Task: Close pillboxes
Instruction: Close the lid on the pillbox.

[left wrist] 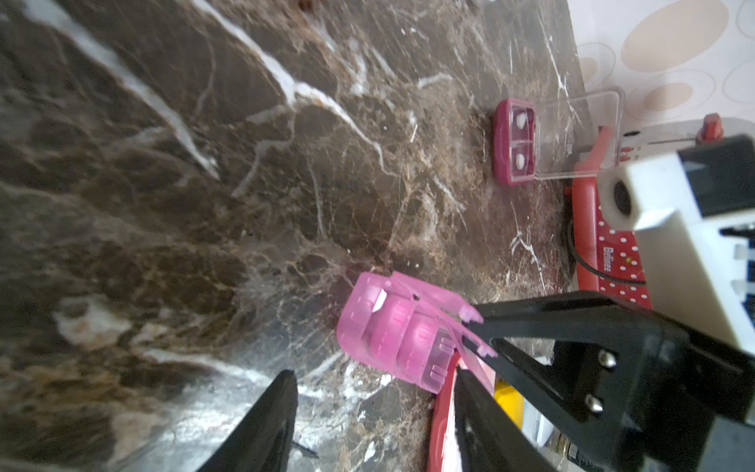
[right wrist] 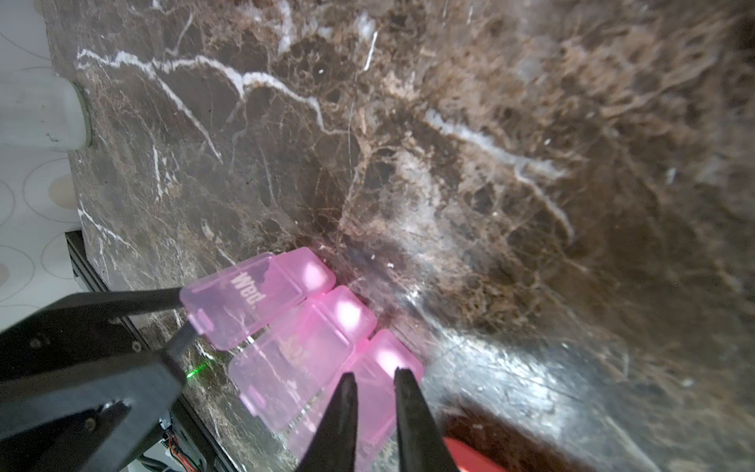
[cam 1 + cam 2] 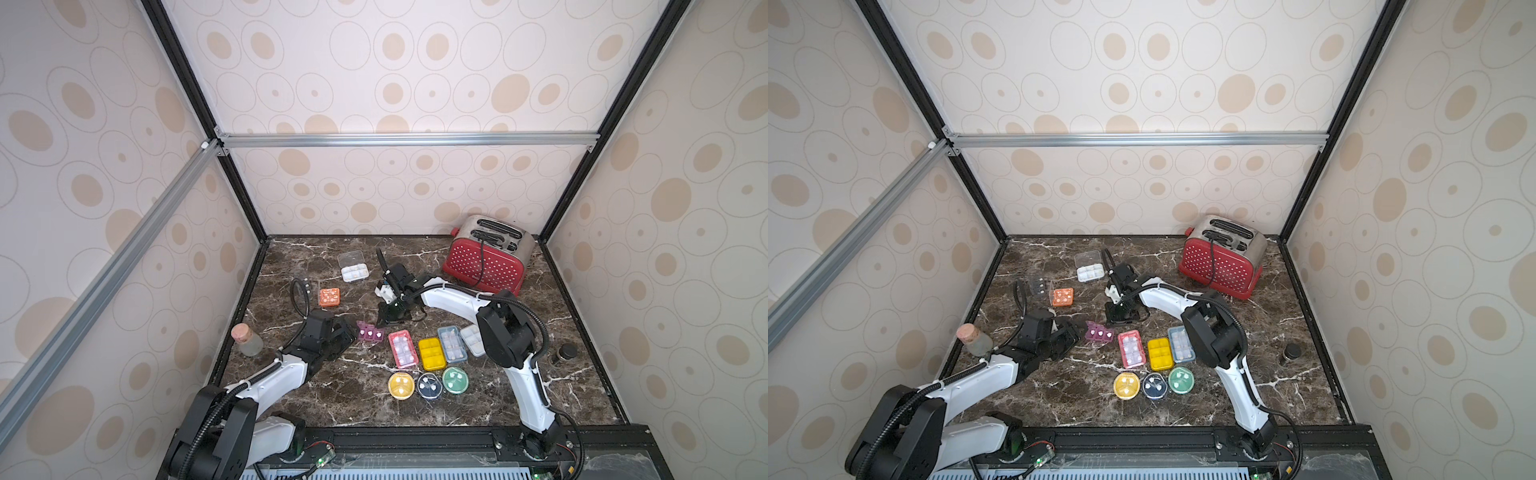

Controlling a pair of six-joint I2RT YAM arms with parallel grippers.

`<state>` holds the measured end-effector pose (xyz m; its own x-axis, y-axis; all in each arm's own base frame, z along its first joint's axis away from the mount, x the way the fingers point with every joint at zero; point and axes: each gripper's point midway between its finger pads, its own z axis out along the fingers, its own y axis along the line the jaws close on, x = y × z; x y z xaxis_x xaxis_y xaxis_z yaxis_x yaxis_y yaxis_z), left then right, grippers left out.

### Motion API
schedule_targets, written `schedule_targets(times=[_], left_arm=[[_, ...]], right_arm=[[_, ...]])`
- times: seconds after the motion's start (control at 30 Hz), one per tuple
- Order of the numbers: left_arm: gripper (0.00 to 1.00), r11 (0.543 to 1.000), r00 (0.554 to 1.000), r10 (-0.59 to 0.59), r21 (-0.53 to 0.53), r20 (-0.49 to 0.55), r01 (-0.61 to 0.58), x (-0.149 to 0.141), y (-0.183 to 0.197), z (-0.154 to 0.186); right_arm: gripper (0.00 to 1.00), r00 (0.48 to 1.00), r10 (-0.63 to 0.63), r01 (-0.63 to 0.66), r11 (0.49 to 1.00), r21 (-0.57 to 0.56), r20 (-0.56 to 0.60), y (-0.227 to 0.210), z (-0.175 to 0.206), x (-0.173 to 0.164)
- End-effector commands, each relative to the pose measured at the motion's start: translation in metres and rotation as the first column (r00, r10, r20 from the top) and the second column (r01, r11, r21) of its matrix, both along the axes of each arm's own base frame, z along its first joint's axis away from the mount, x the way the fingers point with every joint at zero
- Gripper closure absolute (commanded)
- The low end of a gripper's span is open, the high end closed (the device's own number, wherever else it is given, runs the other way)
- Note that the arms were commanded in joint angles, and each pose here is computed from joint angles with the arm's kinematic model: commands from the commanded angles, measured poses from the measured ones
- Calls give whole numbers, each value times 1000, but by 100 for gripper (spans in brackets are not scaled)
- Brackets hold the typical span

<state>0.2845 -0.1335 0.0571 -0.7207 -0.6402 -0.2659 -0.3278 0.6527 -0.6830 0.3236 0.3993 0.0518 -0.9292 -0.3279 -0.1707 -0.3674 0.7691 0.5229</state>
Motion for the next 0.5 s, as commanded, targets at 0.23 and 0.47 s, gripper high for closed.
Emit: schedule_targets(times=[0.23, 0.47], left_arm=[[33, 997, 999, 46, -59, -14, -47, -21, -3, 0], [27, 991, 999, 45, -129, 5, -44, -12, -14, 6]], right_arm=[[76, 1000, 26, -26, 1000, 0, 10, -3, 16, -13], [77, 998, 61, -61, 998, -10, 0, 2, 13, -23]])
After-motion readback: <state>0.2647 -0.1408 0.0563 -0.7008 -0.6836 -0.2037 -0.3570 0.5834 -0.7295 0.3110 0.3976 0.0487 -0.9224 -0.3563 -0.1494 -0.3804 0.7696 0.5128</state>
